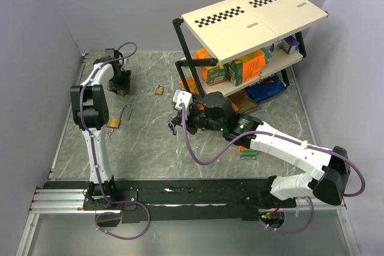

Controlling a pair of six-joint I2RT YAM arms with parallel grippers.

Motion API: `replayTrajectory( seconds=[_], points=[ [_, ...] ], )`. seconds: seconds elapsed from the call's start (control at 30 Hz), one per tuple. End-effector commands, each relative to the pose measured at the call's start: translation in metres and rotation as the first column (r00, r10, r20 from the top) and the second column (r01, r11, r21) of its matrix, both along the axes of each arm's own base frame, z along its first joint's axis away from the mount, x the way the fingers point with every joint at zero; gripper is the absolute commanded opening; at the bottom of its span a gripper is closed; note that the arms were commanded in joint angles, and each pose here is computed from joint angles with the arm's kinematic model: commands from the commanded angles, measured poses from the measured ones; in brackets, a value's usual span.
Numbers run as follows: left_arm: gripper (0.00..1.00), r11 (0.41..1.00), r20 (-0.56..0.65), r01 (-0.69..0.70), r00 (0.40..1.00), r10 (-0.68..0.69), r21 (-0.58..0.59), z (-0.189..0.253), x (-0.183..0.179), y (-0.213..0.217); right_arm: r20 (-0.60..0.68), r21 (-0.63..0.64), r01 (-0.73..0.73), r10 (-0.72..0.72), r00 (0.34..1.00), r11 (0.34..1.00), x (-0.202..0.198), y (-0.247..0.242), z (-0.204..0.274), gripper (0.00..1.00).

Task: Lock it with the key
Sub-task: Place the lock at the center of the board, then place the key at the center of the board.

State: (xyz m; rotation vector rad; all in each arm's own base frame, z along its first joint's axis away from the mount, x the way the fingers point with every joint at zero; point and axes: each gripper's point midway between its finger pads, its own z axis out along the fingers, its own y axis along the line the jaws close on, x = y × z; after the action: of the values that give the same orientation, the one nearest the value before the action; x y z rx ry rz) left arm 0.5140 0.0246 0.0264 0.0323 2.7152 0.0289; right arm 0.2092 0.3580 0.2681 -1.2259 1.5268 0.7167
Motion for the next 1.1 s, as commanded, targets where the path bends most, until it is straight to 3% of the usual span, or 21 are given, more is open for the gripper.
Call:
replayTrajectory(
  seconds=[0.0,0.1,0.17,0.2,0.27,0.3,0.37,0.4,0.43,0.47,0.5,0.53,0.6,0.63,0.7,0.87,1.0,1.07],
  points=[
    [0.62,1.000,0.065,0.019,0.998,-0.018,-0.002,0.024,0.011,0.003,0.033,0.065,0.006,-0.008,0.999,0.998,0.005,0.005,0.029,0.00],
    [0.65,0.997,0.127,0.036,0.992,-0.027,-0.075,0.064,0.015,-0.003,0.033,0.081,0.013,-0.016,0.999,0.997,0.007,0.007,0.033,0.00],
    [0.68,0.988,0.223,0.069,0.974,-0.037,-0.137,0.114,0.016,-0.008,0.027,0.094,0.015,-0.018,0.999,0.995,0.008,0.010,0.036,0.00],
    [0.71,0.966,0.314,0.142,0.947,-0.069,-0.216,0.158,0.010,-0.019,0.030,0.108,0.013,-0.016,0.999,0.994,0.008,0.012,0.040,0.00],
    [0.77,0.929,0.389,0.247,0.912,-0.127,-0.275,0.192,-0.007,-0.030,0.021,0.132,0.009,-0.012,1.000,0.991,0.009,0.016,0.046,0.00],
    [0.79,0.888,0.501,0.349,0.849,-0.166,-0.298,0.240,-0.024,-0.038,0.026,0.150,0.008,-0.012,1.000,0.989,0.010,0.019,0.052,0.00],
    [0.82,0.832,0.547,0.451,0.806,-0.226,-0.322,0.253,-0.056,-0.050,0.015,0.180,-0.003,0.001,1.000,0.984,0.010,0.025,0.061,0.00],
    [0.82,0.812,0.612,0.507,0.750,-0.250,-0.289,0.284,-0.081,-0.052,0.014,0.193,-0.002,-0.001,1.000,0.981,0.010,0.027,0.066,0.00],
    [0.82,0.745,0.649,0.591,0.704,-0.288,-0.311,0.296,-0.102,-0.067,0.010,0.216,-0.002,0.000,1.000,0.976,0.011,0.029,0.074,0.00],
    [0.81,0.718,0.650,0.622,0.692,-0.315,-0.314,0.285,-0.121,-0.070,0.001,0.220,-0.008,0.008,1.000,0.976,0.011,0.033,0.074,0.00],
    [0.81,0.683,0.699,0.680,0.624,-0.349,-0.266,0.306,-0.149,-0.081,-0.004,0.229,-0.013,0.014,1.000,0.973,0.011,0.036,0.078,0.00],
    [0.81,0.616,0.713,0.733,0.594,-0.373,-0.289,0.308,-0.175,-0.094,-0.008,0.250,-0.018,0.021,1.000,0.968,0.010,0.038,0.086,0.00],
    [0.80,0.543,0.758,0.815,0.482,-0.439,-0.203,0.309,-0.218,-0.110,-0.027,0.268,-0.024,0.033,0.999,0.963,0.009,0.042,0.090,0.00],
    [0.80,0.514,0.758,0.827,0.483,-0.438,-0.229,0.297,-0.233,-0.116,-0.036,0.268,-0.029,0.040,0.999,0.963,0.009,0.044,0.090,0.00],
    [0.81,0.426,0.803,0.886,0.384,-0.455,-0.182,0.303,-0.270,-0.132,-0.056,0.277,-0.038,0.055,0.997,0.960,0.006,0.048,0.091,0.00],
    [0.82,0.302,0.812,0.927,0.348,-0.469,-0.223,0.290,-0.317,-0.156,-0.055,0.330,-0.077,0.101,0.993,0.941,0.002,0.057,0.106,0.00],
    [0.81,0.270,0.814,0.933,0.344,-0.468,-0.239,0.287,-0.325,-0.162,-0.063,0.340,-0.097,0.126,0.990,0.936,-0.001,0.061,0.110,0.00],
    [0.80,0.270,0.809,0.923,0.373,-0.454,-0.274,0.285,-0.328,-0.164,-0.067,0.341,-0.107,0.138,0.988,0.934,-0.003,0.062,0.110,0.00]
  ],
)
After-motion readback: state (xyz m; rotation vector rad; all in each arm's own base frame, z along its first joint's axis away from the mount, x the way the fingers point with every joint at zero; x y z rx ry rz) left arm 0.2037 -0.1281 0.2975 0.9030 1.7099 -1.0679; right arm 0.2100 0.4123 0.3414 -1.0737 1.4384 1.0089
